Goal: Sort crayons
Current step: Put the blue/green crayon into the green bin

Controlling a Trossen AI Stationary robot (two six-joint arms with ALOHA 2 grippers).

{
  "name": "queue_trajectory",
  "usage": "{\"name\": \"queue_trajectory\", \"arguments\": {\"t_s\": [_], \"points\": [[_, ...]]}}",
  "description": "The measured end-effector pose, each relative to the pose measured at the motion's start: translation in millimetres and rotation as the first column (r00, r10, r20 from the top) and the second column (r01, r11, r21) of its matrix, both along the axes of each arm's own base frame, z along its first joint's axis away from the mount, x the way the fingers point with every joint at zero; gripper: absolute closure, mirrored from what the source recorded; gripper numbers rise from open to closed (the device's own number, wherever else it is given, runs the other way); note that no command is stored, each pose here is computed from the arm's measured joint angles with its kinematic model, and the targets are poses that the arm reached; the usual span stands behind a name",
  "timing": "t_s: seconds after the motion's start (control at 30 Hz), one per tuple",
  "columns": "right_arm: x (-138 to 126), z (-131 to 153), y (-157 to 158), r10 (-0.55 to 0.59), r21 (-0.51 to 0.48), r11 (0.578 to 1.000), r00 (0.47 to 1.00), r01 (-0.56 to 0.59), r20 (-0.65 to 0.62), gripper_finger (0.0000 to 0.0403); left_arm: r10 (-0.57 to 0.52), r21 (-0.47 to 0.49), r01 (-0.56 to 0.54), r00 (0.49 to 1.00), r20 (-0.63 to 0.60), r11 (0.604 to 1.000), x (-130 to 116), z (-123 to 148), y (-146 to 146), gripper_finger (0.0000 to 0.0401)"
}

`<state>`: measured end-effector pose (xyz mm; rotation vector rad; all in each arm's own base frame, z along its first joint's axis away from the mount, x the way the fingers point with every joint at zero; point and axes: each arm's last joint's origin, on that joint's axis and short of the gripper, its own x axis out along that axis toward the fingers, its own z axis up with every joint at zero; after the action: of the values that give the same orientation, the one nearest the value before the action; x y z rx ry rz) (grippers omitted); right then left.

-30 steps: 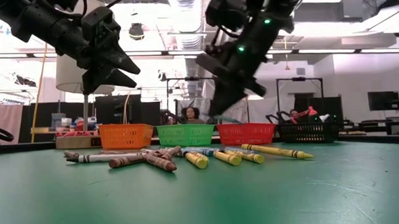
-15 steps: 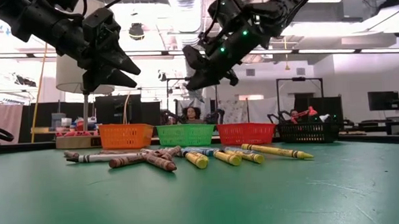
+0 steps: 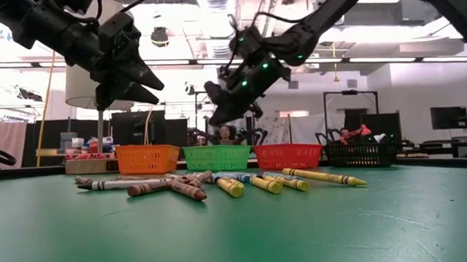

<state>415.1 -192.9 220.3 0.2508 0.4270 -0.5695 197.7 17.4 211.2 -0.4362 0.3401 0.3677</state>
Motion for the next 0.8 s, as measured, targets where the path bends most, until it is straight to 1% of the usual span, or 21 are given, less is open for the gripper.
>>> {"name": "queue_trajectory", "arguments": {"t_s": [0.13, 0.2, 0.33, 0.53, 0.8], "points": [[10.7, 1.5, -14.3, -0.011, 0.034, 0.999, 0.997, 0.013, -0.080, 0.0403, -0.001, 0.005, 0.001, 1.000, -0.005, 1.000, -0.1, -0.2, 0.0, 0.0209], [14.4, -1.8, -17.8, -0.010, 0.059, 0.998, 0.990, 0.019, -0.139, 0.0403, -0.001, 0.005, 0.001, 1.000, -0.005, 1.000, -0.1, -0.2, 0.0, 0.0209], [22.1, -5.0, -23.4, -0.010, 0.093, 0.995, 0.980, 0.029, -0.197, 0.0403, 0.000, 0.006, 0.000, 1.000, -0.006, 1.000, -0.2, -0.3, 0.1, 0.0209], [22.1, -3.6, -28.7, -0.024, 0.106, 0.993, 0.977, 0.048, -0.213, 0.0386, 0.000, 0.006, 0.000, 1.000, -0.011, 1.000, -0.4, -0.7, 0.0, 0.0209], [18.8, -4.9, -32.8, -0.027, 0.121, 0.991, 0.974, 0.055, -0.224, 0.0342, 0.000, 0.005, 0.000, 1.000, -0.011, 1.000, -0.3, -0.7, 0.1, 0.0209]]}}
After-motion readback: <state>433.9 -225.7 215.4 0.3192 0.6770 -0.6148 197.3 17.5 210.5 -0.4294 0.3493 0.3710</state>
